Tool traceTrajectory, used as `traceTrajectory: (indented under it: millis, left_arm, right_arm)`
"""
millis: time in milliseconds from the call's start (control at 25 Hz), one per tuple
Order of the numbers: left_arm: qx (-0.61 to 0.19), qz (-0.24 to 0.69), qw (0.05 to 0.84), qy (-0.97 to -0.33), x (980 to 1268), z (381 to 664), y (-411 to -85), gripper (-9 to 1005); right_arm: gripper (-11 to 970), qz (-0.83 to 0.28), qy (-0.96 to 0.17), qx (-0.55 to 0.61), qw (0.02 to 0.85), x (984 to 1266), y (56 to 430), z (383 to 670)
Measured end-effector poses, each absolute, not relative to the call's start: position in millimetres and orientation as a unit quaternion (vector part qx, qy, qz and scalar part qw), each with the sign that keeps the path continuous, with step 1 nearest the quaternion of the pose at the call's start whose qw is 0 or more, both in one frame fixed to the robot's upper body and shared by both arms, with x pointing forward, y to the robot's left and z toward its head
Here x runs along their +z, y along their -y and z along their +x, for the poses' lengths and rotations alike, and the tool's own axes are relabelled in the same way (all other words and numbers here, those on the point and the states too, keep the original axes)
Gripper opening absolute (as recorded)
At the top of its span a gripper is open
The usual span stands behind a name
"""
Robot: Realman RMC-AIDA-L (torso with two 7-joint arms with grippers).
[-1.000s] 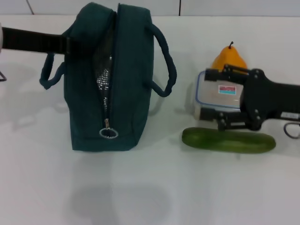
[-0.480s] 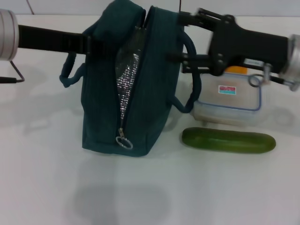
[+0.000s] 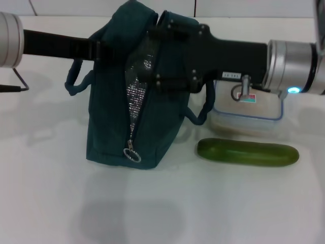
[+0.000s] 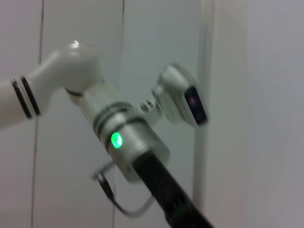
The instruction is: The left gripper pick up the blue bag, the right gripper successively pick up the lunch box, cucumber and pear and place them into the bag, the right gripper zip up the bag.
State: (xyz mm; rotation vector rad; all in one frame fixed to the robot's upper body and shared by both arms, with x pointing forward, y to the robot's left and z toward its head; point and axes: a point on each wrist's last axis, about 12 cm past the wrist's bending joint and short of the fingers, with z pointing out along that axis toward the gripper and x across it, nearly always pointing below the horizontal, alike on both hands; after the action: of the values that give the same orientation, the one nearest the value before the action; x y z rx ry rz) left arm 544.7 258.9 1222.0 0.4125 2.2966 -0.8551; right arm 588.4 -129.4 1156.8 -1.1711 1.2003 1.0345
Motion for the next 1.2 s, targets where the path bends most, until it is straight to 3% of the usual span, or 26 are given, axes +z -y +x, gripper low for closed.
traceTrajectory:
  millis: [360, 680, 960, 1200]
  left_arm:
    - [-0.322, 0.155, 0.339, -0.871, 1228.8, 541.8, -260.2, 54]
    - [-0.328, 0.153, 0.341, -0.867, 1231.2, 540.3, -259.4, 54]
    - [-0.331, 0.145, 0.335, -0.87, 1225.5, 537.8, -262.6, 54]
    - [-0.332, 0.14, 0.333, -0.871, 1223.3, 536.3, -264.2, 54]
  right_arm:
    - [878, -0.454, -0.603, 0.396, 0.523, 1112.1, 152.7, 588.8]
    - [878, -0.433, -0.658, 0.346, 0.509, 1093.0, 157.2, 596.5]
    - [877, -0.428, -0.656, 0.354, 0.511, 1093.2, 149.5, 593.3]
    - [877, -0.407, -0.615, 0.392, 0.55, 1108.1, 167.5, 578.7]
